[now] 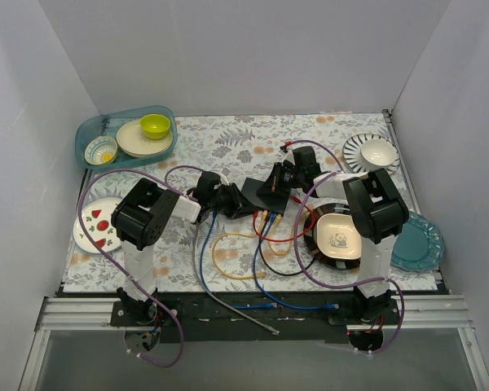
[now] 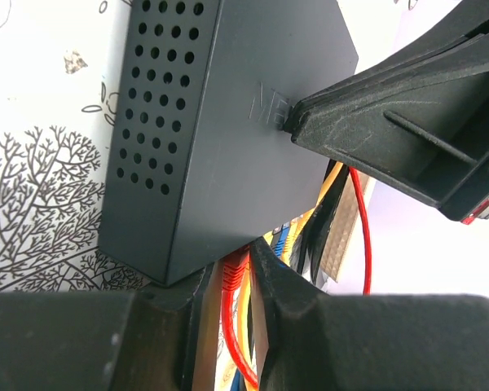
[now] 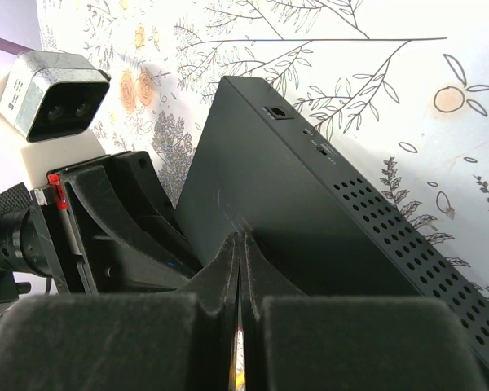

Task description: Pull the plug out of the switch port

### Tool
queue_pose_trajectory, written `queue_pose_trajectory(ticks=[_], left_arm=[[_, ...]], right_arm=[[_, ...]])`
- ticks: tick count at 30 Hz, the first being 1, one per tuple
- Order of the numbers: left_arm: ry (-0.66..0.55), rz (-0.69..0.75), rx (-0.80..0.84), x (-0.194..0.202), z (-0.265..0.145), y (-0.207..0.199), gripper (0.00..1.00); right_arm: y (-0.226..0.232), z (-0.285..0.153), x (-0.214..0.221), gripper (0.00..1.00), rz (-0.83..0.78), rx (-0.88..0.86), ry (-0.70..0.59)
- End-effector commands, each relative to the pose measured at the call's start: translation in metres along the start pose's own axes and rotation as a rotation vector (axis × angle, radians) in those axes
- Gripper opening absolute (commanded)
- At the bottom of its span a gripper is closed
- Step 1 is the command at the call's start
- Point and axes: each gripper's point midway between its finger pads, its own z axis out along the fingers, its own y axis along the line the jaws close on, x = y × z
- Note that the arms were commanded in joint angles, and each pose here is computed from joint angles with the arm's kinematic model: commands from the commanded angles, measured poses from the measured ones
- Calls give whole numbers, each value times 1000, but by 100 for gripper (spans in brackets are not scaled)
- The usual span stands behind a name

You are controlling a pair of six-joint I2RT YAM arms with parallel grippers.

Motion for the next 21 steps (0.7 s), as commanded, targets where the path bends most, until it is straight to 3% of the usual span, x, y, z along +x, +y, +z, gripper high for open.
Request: queue_pose_trajectory(ticks=[1, 13, 16, 21], left_arm=[[118, -80, -193, 45, -3, 62, 0], [216, -68, -158, 77, -32, 56, 0], [169, -58, -189, 72, -49, 53, 0], [-56, -138, -362, 34, -105, 80, 0]], right_arm=[[-86, -8, 101, 1, 161, 305, 263], [-89, -4, 102, 1, 174, 304, 266], [-89, -5, 104, 1, 173, 308, 266], [-92, -8, 108, 1, 177, 317, 270]])
